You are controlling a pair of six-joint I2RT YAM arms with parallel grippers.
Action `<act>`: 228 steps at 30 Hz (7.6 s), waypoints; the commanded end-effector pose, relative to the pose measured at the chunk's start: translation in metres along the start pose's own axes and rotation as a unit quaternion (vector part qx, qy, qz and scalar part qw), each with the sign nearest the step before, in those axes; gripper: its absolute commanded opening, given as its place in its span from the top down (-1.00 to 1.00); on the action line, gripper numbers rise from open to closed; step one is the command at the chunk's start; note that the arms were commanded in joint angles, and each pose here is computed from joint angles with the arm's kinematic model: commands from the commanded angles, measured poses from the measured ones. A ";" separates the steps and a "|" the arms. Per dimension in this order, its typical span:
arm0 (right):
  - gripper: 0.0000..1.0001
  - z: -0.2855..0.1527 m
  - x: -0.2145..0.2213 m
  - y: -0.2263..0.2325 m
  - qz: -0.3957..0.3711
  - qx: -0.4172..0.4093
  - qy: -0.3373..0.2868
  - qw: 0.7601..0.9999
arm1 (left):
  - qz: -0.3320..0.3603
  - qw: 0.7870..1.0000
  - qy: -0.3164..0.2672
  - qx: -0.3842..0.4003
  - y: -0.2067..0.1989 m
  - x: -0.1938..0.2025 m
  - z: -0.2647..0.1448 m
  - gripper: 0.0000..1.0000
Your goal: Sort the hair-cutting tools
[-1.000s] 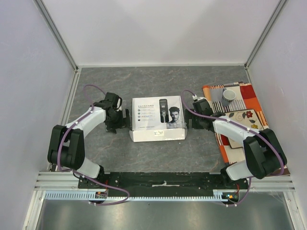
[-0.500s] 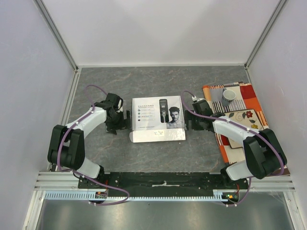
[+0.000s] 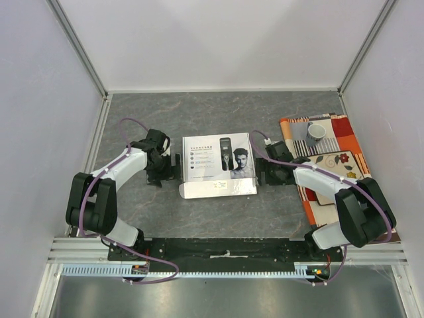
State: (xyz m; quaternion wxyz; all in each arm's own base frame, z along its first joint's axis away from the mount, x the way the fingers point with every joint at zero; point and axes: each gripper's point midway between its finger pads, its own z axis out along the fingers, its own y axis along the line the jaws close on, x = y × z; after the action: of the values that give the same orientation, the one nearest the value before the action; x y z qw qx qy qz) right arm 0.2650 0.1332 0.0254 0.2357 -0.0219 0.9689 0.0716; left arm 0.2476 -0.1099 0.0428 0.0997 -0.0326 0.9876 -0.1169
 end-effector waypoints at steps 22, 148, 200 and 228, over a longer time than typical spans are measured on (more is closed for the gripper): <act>-0.96 0.001 0.014 0.018 0.000 -0.034 0.017 0.999 | 0.042 0.998 0.007 -0.048 0.010 0.001 -0.001 -0.99; -0.96 -0.025 -0.047 -0.010 -0.043 0.073 -0.054 0.995 | 0.088 0.992 0.011 -0.095 0.002 -0.018 0.000 -0.97; -0.96 -0.004 -0.034 0.017 -0.022 0.005 -0.024 0.999 | 0.100 0.993 0.017 -0.056 -0.023 -0.010 -0.001 -0.99; -0.96 0.051 -0.136 0.051 -0.036 -0.101 -0.103 0.989 | 0.101 0.989 -0.081 0.071 -0.087 -0.106 0.007 -0.99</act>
State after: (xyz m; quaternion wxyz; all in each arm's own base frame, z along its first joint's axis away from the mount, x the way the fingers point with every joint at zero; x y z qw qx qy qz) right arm 0.3852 0.1261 0.0223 0.3030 -0.0439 0.9503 0.0572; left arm 0.3298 -0.1145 0.0386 0.1238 0.0339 0.9911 -0.0348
